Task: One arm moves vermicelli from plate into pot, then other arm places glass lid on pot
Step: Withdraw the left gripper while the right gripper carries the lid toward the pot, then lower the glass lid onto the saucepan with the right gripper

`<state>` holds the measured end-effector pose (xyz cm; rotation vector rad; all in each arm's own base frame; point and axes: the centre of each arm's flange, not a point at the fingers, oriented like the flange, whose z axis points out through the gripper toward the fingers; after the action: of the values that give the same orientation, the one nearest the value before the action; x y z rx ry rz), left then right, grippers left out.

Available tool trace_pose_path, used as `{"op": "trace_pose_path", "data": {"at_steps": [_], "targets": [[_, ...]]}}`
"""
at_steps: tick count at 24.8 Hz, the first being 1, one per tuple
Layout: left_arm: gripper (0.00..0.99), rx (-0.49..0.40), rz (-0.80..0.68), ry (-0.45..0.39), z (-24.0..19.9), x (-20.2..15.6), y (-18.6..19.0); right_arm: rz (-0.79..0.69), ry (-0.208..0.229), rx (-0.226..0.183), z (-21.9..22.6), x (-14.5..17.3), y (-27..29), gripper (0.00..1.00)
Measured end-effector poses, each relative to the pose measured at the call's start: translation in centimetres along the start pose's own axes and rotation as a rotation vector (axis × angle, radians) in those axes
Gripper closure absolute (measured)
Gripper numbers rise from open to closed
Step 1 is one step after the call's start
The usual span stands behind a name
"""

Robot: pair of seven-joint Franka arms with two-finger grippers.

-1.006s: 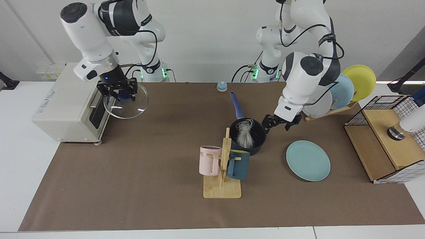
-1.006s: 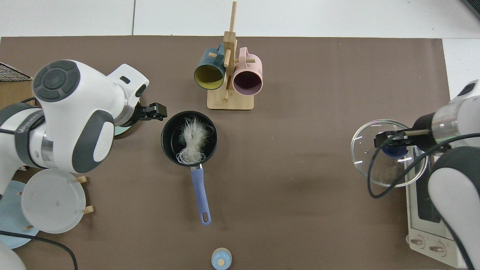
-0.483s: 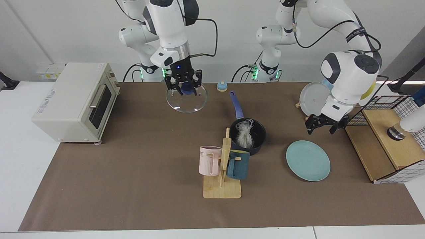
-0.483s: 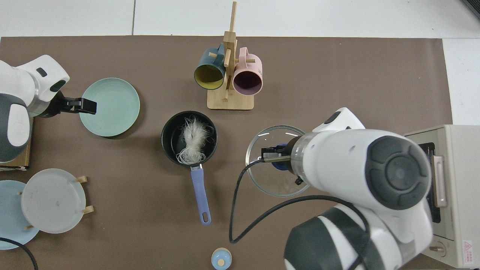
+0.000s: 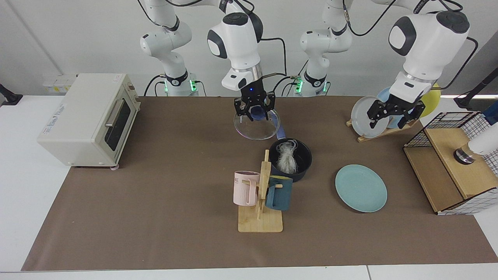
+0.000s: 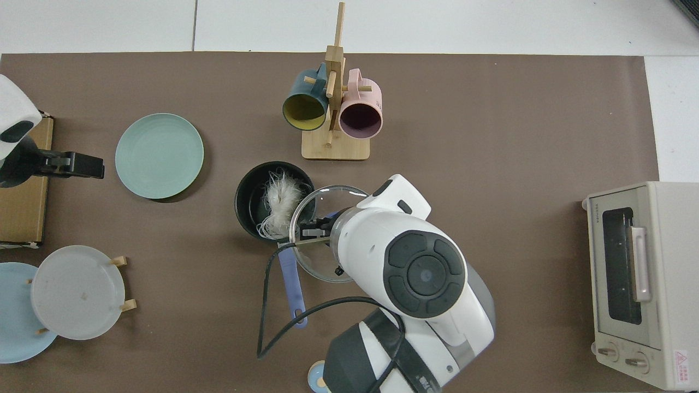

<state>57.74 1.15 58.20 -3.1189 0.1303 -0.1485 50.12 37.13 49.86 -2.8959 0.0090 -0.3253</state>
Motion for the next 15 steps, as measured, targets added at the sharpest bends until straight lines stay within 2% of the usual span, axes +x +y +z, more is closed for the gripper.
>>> {"op": "trace_pose_path", "data": {"at_steps": [5,10,15], "targets": [[0.000,-0.002,-0.029,-0.007,-1.0,-0.7,0.4,-0.042,0.009,0.006,3.6,2.1,-3.4,0.44],[0.000,-0.003,-0.032,-0.012,-0.7,-0.7,0.6,-0.083,-0.008,0.007,7.4,4.0,-8.4,0.44],[0.000,-0.002,-0.043,-0.012,-0.7,-0.7,0.3,-0.091,-0.012,0.006,10.7,5.1,-10.0,0.44]]}}
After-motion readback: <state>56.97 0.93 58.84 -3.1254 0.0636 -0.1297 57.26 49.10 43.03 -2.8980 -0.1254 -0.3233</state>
